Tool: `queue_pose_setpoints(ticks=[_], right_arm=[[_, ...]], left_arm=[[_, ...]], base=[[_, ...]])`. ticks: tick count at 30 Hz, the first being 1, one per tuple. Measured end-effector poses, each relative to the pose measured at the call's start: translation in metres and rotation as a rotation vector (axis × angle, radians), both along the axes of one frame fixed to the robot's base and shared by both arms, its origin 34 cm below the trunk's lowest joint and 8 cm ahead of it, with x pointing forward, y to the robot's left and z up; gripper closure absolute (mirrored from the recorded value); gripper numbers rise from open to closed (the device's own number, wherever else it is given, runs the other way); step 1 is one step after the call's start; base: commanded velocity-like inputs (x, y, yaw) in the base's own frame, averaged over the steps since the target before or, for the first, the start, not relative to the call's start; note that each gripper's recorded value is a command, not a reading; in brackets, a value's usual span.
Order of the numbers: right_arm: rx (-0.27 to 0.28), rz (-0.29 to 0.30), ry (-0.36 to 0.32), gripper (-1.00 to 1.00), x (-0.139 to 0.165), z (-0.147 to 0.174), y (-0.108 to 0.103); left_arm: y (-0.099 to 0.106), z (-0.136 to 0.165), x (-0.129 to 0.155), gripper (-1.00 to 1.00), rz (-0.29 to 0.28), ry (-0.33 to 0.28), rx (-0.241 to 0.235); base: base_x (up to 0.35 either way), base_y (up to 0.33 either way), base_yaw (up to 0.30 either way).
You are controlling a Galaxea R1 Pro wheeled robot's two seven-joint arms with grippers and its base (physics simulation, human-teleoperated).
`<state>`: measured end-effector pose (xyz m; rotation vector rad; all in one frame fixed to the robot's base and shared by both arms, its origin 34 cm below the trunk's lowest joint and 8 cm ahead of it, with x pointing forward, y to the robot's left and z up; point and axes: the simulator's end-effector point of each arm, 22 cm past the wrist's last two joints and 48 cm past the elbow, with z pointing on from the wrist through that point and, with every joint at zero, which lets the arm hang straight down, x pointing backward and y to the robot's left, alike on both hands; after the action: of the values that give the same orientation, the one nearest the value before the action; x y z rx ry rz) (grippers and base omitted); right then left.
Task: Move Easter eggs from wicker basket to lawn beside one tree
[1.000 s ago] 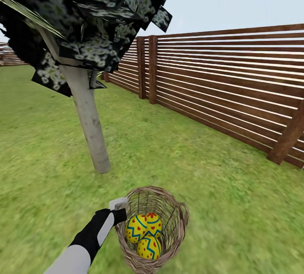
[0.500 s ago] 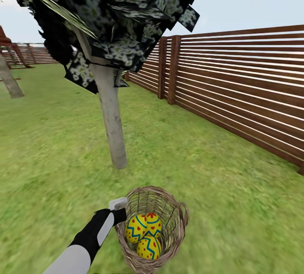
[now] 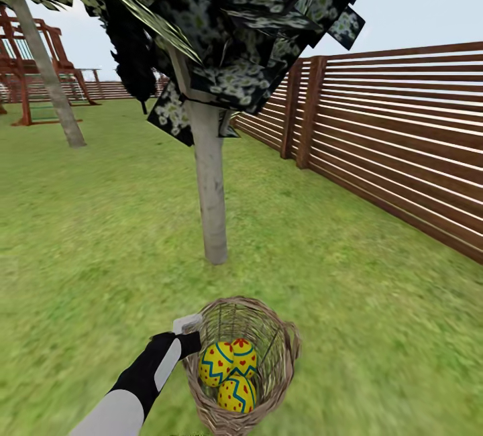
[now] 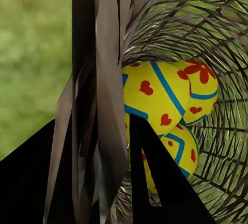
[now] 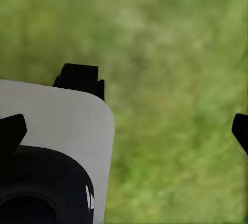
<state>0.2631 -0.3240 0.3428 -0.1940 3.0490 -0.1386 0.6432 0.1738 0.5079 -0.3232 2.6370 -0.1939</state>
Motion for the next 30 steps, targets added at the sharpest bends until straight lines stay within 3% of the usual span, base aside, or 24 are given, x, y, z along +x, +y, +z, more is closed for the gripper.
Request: queue_pose_setpoints(ticks=[30], right_arm=[[0.000,0.001,0.000,-1.00,0.0004,0.0000,0.0000]], left_arm=[[0.0000,-0.0001,-0.0001,1.00,0.000,0.000,0.000]], base=[[0.000,0.000,0.300]])
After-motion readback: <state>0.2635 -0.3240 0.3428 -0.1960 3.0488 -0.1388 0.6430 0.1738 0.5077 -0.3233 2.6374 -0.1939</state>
